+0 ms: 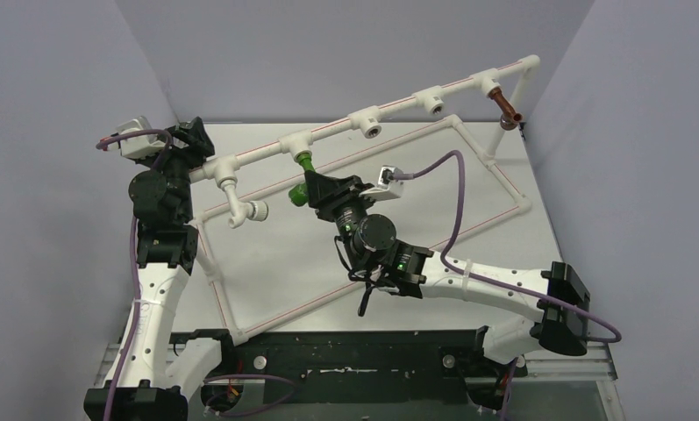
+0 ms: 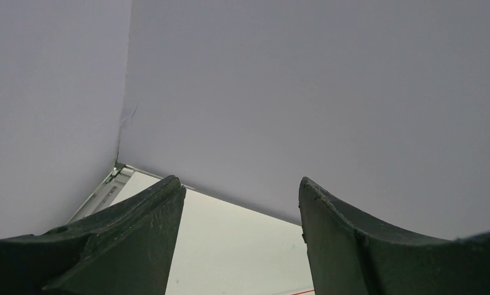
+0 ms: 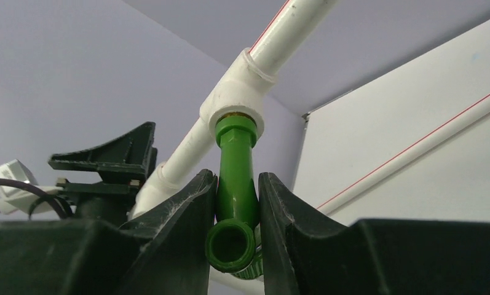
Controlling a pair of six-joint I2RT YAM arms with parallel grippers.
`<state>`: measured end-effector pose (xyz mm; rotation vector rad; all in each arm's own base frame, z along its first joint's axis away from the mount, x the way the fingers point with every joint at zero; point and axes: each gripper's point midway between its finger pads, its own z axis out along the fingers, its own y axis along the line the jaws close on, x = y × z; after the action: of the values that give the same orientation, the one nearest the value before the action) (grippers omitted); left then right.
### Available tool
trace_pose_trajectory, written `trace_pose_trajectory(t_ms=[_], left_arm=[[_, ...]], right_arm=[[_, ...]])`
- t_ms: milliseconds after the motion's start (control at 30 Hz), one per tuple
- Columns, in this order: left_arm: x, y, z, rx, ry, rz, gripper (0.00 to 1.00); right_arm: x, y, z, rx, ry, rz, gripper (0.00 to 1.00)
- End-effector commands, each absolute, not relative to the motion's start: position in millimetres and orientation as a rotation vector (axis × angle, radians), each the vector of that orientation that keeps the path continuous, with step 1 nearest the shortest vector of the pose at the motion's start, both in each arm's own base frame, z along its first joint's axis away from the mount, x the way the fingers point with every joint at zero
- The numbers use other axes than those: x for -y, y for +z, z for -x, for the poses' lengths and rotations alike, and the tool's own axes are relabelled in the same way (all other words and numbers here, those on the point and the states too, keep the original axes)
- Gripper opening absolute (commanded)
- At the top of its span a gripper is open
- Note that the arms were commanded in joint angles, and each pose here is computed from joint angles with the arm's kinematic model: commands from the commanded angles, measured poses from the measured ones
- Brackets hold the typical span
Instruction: Install the water faucets
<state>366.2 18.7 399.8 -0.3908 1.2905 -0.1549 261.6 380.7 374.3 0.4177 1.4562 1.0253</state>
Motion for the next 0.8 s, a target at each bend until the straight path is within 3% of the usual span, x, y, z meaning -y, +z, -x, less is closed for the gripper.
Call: trace_pose_trajectory(t_ms=[0, 500, 767], left_arm=[[-18.7, 246.5, -363.4, -1.780, -0.059, 0.431, 0.66], [-19.1, 245.5, -363.7, -1.782, -0.056, 0.432, 0.66], [-20.4, 245.7, -363.3, -1.781, -0.047, 0.435, 0.66]], right_arm=[[-386.6, 425.8, -239.8, -1.328, 1.508, -0.641, 0.00], [-383.2, 446.6, -226.4, -1.210, 1.965, -0.955, 0.00], [-373.6, 460.6, -225.4, -1.160, 2.030, -1.033, 0.00]])
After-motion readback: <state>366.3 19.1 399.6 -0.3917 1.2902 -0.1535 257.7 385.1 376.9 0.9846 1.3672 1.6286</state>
